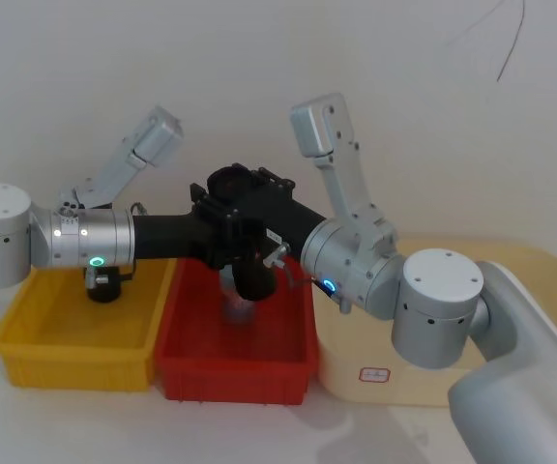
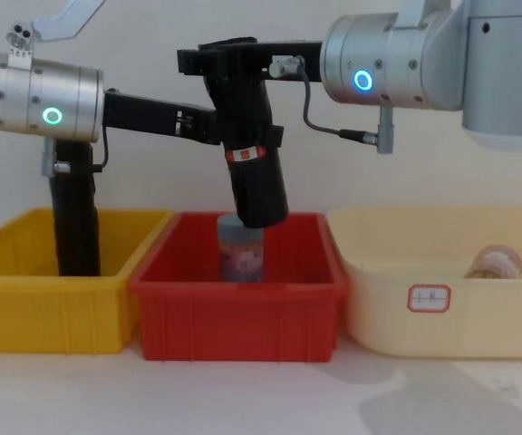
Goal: Pick up the garbage bag with the one hand and transfer it to the other hand.
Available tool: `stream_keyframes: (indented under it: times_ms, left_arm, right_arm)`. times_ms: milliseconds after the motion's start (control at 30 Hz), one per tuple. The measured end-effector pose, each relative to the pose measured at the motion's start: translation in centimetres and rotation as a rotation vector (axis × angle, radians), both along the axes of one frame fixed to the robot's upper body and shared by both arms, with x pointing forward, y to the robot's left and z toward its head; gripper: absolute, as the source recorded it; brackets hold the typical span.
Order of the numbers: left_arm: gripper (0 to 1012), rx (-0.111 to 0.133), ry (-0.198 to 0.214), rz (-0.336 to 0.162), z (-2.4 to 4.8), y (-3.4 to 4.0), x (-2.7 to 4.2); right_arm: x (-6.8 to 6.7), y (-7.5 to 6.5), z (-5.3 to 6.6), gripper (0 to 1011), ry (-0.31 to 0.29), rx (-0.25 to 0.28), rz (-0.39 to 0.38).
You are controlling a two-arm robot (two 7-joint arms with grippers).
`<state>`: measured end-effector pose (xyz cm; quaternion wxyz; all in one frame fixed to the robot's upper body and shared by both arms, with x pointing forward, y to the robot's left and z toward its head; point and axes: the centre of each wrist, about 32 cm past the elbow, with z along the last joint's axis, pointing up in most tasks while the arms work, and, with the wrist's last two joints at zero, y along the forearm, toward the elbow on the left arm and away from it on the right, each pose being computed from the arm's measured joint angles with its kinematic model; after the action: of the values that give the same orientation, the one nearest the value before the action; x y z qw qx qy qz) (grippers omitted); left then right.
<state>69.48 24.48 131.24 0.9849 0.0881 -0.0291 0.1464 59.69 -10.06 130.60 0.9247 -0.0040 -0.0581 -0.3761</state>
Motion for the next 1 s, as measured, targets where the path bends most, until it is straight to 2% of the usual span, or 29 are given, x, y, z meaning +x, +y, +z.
stream_keyframes:
  times_ms: [533, 1000]
  left_arm:
    - [413, 0.0, 0.0, 0.0, 0.0, 0.0, 0.0]
    - [413, 0.0, 0.0, -0.001, -0.01, -0.01, 0.0]
  right_arm:
    - [0.39, -0.32, -0.06, 679, -0.003, -0.017, -0.025]
    - [0.17, -0.82, 0.48, 679, -0.008, 0.018, -0.028]
